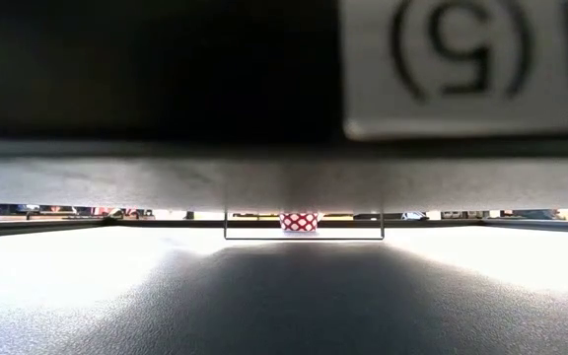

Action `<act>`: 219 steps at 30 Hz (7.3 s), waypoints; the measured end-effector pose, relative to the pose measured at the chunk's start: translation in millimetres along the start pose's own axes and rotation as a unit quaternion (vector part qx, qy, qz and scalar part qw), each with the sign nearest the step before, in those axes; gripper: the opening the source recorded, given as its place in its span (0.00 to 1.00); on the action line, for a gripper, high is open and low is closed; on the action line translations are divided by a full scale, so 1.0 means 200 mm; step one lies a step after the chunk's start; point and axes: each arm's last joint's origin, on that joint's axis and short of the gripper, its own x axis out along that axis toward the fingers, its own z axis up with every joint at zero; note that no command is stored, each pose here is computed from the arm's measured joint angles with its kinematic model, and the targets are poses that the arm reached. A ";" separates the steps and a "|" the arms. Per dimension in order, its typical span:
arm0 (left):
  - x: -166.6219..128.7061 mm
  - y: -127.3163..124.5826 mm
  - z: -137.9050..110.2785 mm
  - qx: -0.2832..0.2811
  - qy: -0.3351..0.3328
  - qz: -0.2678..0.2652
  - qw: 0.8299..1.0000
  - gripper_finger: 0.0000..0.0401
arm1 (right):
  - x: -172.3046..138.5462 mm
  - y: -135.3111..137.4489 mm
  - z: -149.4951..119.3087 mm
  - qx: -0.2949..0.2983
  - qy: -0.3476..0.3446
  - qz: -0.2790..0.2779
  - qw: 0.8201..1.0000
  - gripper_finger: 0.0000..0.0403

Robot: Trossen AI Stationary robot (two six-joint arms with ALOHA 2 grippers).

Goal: Place coffee mugs
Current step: Put the blue and gray mug on the shelf, then put the blue and red mug on the shelf

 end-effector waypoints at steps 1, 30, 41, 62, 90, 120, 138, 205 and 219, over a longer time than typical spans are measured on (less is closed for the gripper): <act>-0.01 -0.02 0.00 0.001 -0.013 -0.002 1.000 0.01 | 0.00 0.00 0.00 0.001 0.002 0.000 1.000 0.18; -0.25 -0.72 -0.41 0.185 -0.082 -0.145 0.968 0.01 | 0.02 -0.01 -0.01 0.177 -0.028 0.001 0.984 0.18; -0.34 -0.77 -0.35 0.241 -0.139 -0.163 0.947 0.01 | 0.03 -0.01 0.00 0.195 -0.028 0.002 0.980 0.18; -0.29 -1.05 -0.05 0.241 -0.117 -0.136 0.954 0.01 | 0.03 -0.01 0.00 0.171 -0.031 0.000 0.985 0.18; -0.22 -1.08 -0.03 0.228 -0.128 -0.159 0.952 0.06 | 0.02 -0.03 0.07 0.225 -0.107 -0.001 0.969 0.18; -0.27 -1.07 0.00 0.225 -0.152 -0.130 0.953 0.07 | -0.01 -0.05 0.15 0.229 -0.200 -0.005 0.953 0.18; -0.41 -0.97 0.05 0.242 -0.192 -0.035 0.950 0.07 | -0.01 -0.05 0.15 0.229 -0.200 -0.005 0.953 0.18; -0.57 0.12 -0.25 -0.150 -0.106 0.168 0.969 0.07 | 0.28 -0.44 0.17 -0.022 -0.114 -0.071 0.991 0.14; -0.43 0.10 -0.42 -0.214 -0.130 0.110 0.962 0.07 | 0.28 -0.52 0.11 0.021 -0.078 -0.113 0.990 0.16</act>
